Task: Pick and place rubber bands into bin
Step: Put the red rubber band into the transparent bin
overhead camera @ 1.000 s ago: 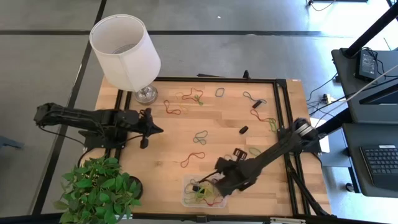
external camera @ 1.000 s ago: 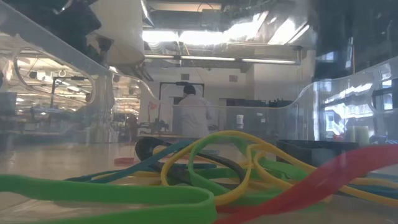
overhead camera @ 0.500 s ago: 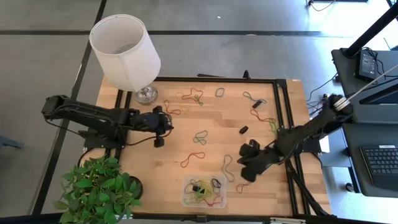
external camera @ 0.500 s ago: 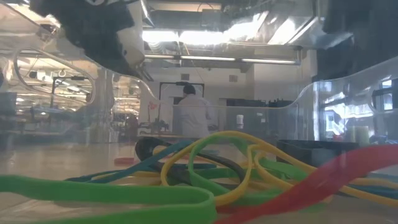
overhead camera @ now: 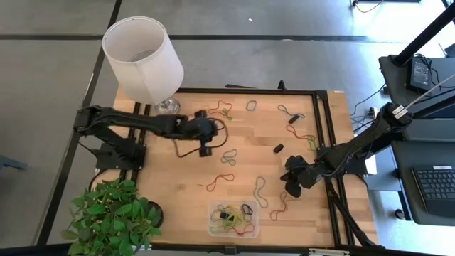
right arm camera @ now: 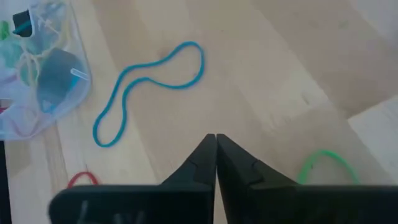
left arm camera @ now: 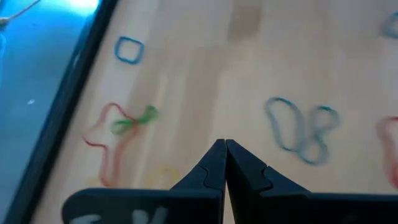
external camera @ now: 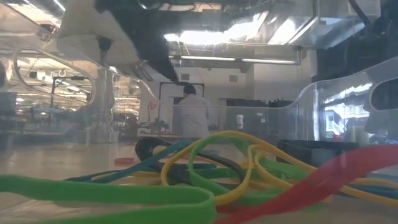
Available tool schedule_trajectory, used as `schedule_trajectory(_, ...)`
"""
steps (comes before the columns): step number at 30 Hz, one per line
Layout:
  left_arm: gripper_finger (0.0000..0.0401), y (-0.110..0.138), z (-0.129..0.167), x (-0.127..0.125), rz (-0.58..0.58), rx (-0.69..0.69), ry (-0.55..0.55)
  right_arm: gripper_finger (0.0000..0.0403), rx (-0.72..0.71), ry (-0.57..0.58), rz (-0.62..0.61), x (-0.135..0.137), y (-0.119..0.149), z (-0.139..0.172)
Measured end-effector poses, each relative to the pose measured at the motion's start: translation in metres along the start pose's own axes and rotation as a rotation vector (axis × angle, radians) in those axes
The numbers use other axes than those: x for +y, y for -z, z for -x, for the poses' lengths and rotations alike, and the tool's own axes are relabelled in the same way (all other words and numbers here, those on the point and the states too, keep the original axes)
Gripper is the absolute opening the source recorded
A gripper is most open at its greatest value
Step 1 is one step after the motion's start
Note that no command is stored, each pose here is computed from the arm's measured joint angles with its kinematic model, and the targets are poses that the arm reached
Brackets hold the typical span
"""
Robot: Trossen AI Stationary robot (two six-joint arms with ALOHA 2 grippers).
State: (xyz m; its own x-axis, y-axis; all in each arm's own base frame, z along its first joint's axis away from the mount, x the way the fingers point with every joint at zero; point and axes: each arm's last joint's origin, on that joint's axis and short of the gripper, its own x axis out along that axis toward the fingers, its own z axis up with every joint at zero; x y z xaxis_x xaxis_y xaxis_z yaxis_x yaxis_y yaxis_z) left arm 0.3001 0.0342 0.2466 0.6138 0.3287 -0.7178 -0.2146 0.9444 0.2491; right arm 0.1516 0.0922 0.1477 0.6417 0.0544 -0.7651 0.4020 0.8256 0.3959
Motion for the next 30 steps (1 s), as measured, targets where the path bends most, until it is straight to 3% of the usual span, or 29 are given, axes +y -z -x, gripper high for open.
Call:
schedule_trajectory(5, 0.0011, -0.023, -0.033, 0.029, -0.030, 0.075, 0.069, 0.0009, -0.016, -0.029, -0.012, 0.003, -0.002, 0.000)
schedule_trajectory(9, 0.0045, -0.027, -0.059, 0.059, 0.019, 0.203, 0.097, 0.0008, -0.053, -0.023, -0.018, 0.004, -0.003, 0.000)
schedule_trajectory(16, 0.0128, -0.001, -0.085, 0.111, 0.141, 0.414, 0.046, 0.0011, -0.238, 0.072, -0.028, 0.001, -0.009, 0.000)
schedule_trajectory(20, 0.0160, 0.016, -0.090, 0.132, 0.190, 0.491, 0.051, 0.0011, -0.271, 0.098, -0.041, -0.001, -0.012, 0.000)
schedule_trajectory(30, 0.0173, 0.027, -0.091, 0.167, 0.192, 0.439, 0.033, 0.0012, -0.301, 0.152, -0.096, -0.010, -0.025, -0.004)
